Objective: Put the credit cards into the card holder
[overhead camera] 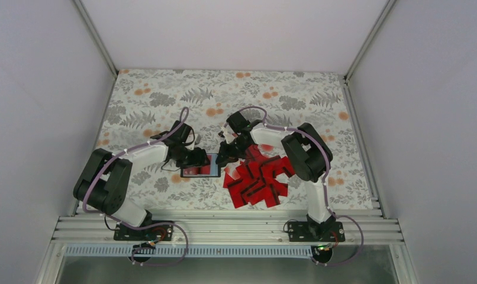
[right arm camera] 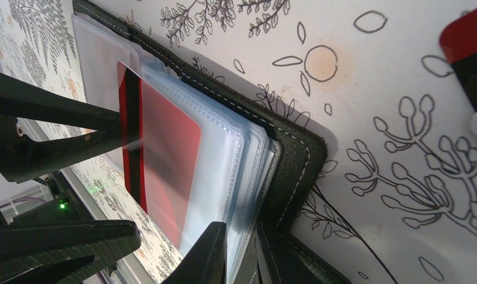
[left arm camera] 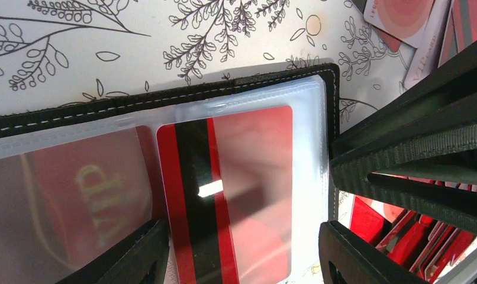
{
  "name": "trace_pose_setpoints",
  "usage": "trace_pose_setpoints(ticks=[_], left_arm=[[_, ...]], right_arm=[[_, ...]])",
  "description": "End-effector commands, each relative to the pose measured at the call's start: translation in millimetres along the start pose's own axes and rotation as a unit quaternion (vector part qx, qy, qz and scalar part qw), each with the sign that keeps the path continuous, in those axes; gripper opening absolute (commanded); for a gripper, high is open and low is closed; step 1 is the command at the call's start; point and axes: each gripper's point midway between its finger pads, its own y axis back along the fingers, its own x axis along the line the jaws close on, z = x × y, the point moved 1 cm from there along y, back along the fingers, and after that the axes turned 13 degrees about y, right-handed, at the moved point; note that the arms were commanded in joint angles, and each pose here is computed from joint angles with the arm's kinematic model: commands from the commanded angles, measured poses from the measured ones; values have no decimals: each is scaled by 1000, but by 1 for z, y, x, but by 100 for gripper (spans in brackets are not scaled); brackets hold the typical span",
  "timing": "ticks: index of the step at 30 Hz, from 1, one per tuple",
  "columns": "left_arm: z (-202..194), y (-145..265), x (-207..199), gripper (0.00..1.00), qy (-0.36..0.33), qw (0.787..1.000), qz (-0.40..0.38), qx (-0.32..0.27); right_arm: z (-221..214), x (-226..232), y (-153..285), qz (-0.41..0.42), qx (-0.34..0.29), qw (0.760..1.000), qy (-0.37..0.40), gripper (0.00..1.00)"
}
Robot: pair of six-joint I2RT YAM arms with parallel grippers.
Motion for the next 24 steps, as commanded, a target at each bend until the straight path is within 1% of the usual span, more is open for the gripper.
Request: trace_pose_setpoints(ticks=[1,17,24], left_arm=[[1,1,5,64,1,999,33,-6],[-2,-7,-20,63,-16,999,28,10],[-5,-7,-34,63,-7,1000,0,25]], right_arm=[[-23,-14,-12,-22,33,999,-20,14],[-22,-12,-12,-19,31,999,-20,14],[-21,-11,-12,-17,29,999,-20,14]])
